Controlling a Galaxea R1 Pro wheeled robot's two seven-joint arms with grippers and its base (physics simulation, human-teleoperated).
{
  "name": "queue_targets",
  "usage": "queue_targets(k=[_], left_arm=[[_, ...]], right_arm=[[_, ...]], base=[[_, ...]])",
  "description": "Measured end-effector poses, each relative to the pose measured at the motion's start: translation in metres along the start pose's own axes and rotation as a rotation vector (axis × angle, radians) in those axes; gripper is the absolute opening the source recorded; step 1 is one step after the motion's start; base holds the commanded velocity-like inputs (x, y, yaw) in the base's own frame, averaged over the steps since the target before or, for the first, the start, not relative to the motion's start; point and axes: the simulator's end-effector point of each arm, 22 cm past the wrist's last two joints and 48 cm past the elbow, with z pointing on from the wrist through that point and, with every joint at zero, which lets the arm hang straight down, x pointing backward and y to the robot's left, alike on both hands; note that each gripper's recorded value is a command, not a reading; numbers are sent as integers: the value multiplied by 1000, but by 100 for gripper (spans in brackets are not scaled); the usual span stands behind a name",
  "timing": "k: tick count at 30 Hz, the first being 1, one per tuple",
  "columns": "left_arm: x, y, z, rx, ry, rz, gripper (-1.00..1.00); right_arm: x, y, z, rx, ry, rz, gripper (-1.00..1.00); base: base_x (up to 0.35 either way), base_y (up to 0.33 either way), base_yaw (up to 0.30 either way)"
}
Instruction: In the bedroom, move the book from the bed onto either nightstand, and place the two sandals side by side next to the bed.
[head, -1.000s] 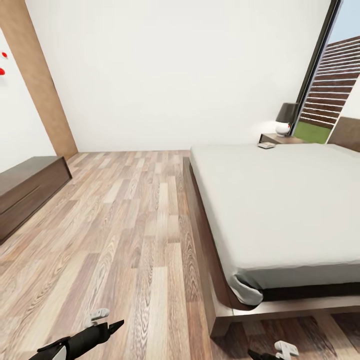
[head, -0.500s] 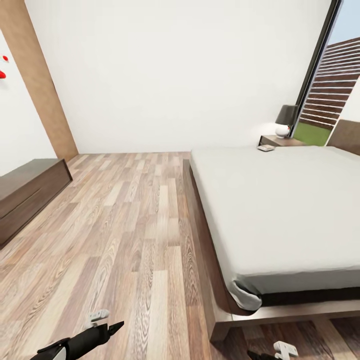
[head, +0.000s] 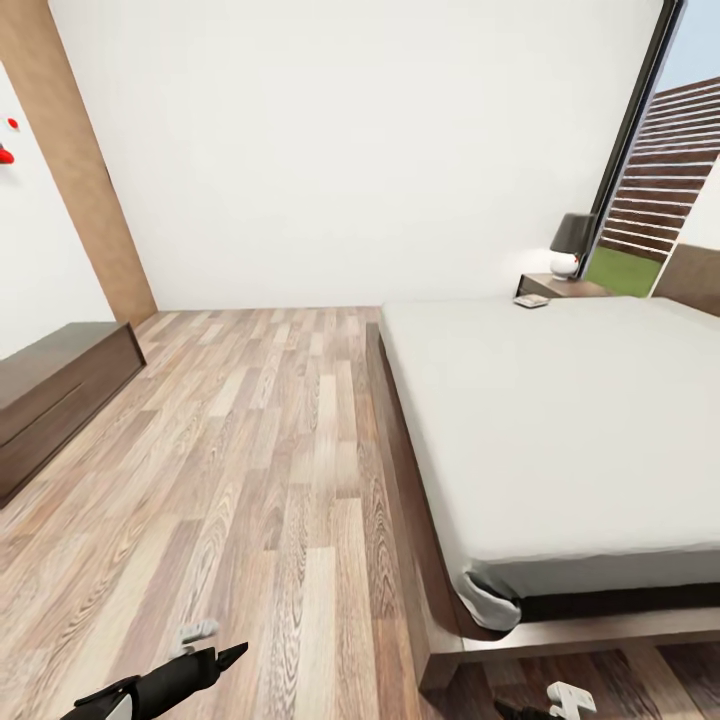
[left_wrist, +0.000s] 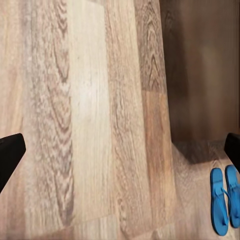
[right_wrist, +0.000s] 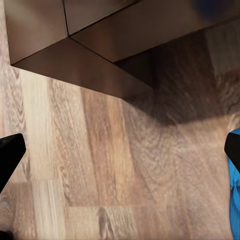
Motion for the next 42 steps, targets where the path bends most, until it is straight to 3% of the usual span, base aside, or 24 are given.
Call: queue_targets(k=[26, 42], left_arm=[[-33, -30, -32, 0, 1, -1, 100], [-22, -36, -27, 3, 15, -14, 100]], right_arm=[[-31, 25, -38, 1, 1, 0, 100], [-29, 26, -38, 1, 4, 5, 100]], base=[[0, 0, 0], [0, 0, 0]])
